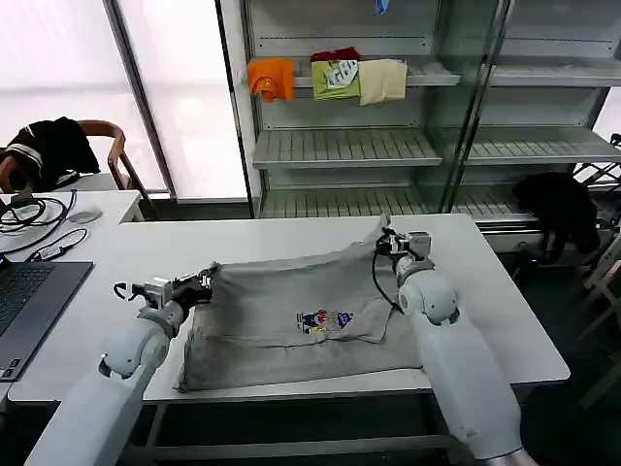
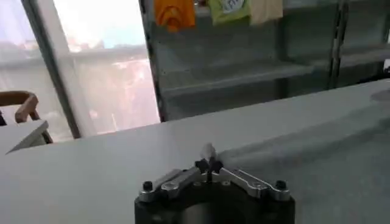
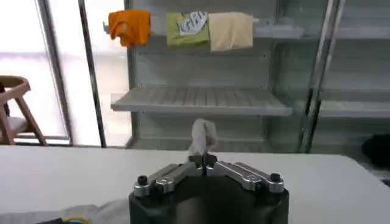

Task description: Fold and organize the clothes.

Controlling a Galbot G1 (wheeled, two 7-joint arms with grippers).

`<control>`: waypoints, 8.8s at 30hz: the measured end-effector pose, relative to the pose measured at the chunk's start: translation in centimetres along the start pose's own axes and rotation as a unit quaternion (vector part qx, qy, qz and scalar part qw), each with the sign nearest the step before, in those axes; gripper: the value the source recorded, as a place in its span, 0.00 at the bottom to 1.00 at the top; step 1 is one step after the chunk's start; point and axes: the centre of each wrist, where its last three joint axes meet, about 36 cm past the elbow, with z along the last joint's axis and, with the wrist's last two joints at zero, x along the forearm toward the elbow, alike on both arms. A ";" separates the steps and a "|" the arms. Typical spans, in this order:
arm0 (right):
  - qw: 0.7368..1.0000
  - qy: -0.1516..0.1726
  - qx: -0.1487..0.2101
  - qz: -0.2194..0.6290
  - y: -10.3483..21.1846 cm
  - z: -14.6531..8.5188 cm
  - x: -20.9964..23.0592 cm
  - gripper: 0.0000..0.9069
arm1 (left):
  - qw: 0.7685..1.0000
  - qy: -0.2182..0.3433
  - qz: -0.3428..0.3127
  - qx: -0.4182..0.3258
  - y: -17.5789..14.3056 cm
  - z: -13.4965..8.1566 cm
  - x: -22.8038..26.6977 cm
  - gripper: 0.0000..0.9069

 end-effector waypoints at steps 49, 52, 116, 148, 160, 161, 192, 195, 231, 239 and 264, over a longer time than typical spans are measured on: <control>0.995 0.091 0.007 0.049 0.7 12.7 16.0 0.98 | 0.998 0.052 0.008 -0.019 -3.0 7.2 7.2 1.00; 0.995 0.089 0.007 0.049 0.6 12.8 16.1 1.00 | 0.999 0.049 0.004 -0.017 -3.0 7.0 7.3 1.00; 1.000 -0.010 -0.009 0.014 0.0 6.3 19.2 1.00 | 0.991 0.022 -0.053 0.124 -4.9 8.4 8.7 1.00; 1.000 -0.012 -0.007 0.013 -0.2 6.2 18.6 1.00 | 0.990 0.011 -0.065 0.127 -3.6 9.6 8.7 0.01; 1.000 -0.014 -0.011 0.013 -0.1 6.0 18.6 1.00 | 0.989 0.003 -0.124 0.080 5.9 8.3 12.3 0.01; 1.000 -0.015 -0.011 0.012 0.0 5.9 18.6 1.00 | 0.989 0.003 -0.131 0.074 7.0 8.1 12.8 0.01; 0.999 -0.019 -0.013 0.035 -0.3 5.6 20.9 1.00 | 0.988 -0.029 -0.153 0.013 9.4 1.7 14.7 0.01; 0.999 -0.017 -0.013 0.040 -0.5 5.8 21.1 1.00 | 0.990 -0.029 -0.137 0.015 7.0 1.8 13.8 0.01; 0.999 0.003 -0.010 0.054 0.6 7.6 22.3 1.00 | 1.000 -0.024 0.018 0.002 -10.4 0.8 8.3 0.01; 0.999 0.008 -0.009 0.052 0.9 8.0 22.6 1.00 | 0.999 -0.020 0.032 -0.006 -11.3 0.6 7.1 0.01; 0.999 0.015 -0.002 0.047 1.3 8.7 21.6 1.00 | 0.990 -0.037 0.105 0.083 -13.9 -0.2 6.4 1.00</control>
